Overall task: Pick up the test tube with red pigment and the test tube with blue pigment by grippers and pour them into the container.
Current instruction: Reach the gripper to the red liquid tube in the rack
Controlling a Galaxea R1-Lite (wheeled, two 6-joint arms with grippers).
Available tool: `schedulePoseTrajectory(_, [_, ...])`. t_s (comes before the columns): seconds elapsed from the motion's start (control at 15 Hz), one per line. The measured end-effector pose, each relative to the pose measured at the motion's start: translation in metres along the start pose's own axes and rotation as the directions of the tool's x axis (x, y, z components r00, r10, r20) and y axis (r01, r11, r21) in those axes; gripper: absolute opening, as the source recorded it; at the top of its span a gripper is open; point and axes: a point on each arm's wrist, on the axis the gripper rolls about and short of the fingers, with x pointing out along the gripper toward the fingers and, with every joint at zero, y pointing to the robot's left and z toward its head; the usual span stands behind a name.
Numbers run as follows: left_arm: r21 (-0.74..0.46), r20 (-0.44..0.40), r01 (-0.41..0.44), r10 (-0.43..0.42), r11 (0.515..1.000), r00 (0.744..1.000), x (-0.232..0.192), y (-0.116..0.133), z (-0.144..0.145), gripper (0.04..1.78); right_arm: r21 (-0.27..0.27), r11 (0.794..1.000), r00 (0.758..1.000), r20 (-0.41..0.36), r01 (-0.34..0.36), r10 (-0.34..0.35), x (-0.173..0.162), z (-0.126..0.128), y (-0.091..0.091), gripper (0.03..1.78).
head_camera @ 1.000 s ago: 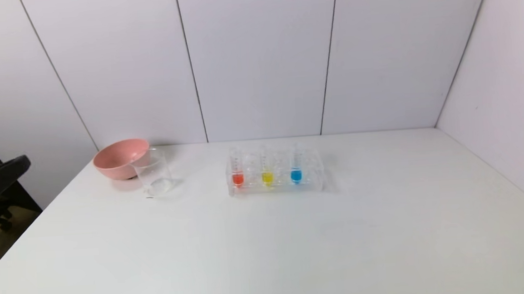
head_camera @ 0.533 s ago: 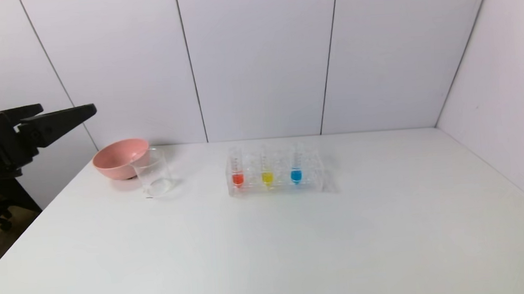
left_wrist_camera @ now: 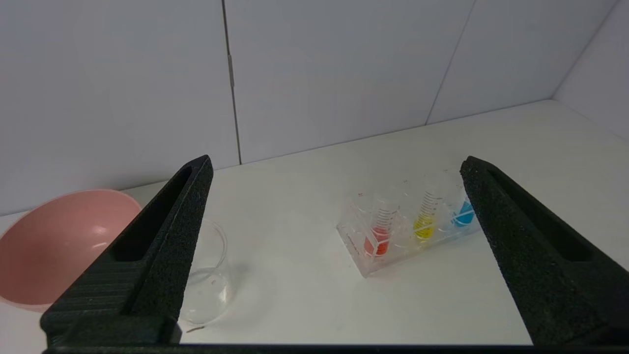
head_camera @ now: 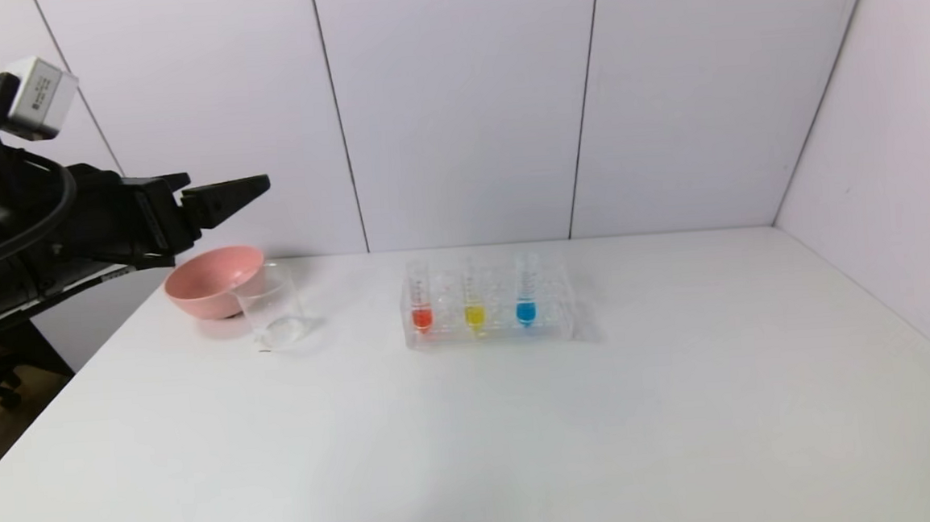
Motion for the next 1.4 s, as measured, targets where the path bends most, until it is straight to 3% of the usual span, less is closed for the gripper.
schedulePoseTrajectory(0.6, [0.001,0.001,0.070,-0.070,0.998,0.998,0.060,0.007,-0.030,1.76,0.000,1.000,1.000,0.000,0.000,0.000,0.000,0.000,0.000,1.77])
schedulePoseTrajectory(0.8, [-0.007,-0.026,0.153,-0.154,0.988,0.988,0.075,0.008,-0.043,1.76,0.000,1.000,1.000,0.000,0.000,0.000,0.000,0.000,0.000,1.77])
schedulePoseTrajectory(1.07, [-0.016,-0.060,0.295,-0.296,0.955,0.953,0.086,0.010,-0.056,1.76,0.000,1.000,1.000,0.000,0.000,0.000,0.000,0.000,0.000,1.77])
schedulePoseTrajectory(1.4, [-0.017,-0.055,0.462,-0.463,0.886,0.885,0.101,0.013,-0.071,1.76,0.000,1.000,1.000,0.000,0.000,0.000,0.000,0.000,0.000,1.77])
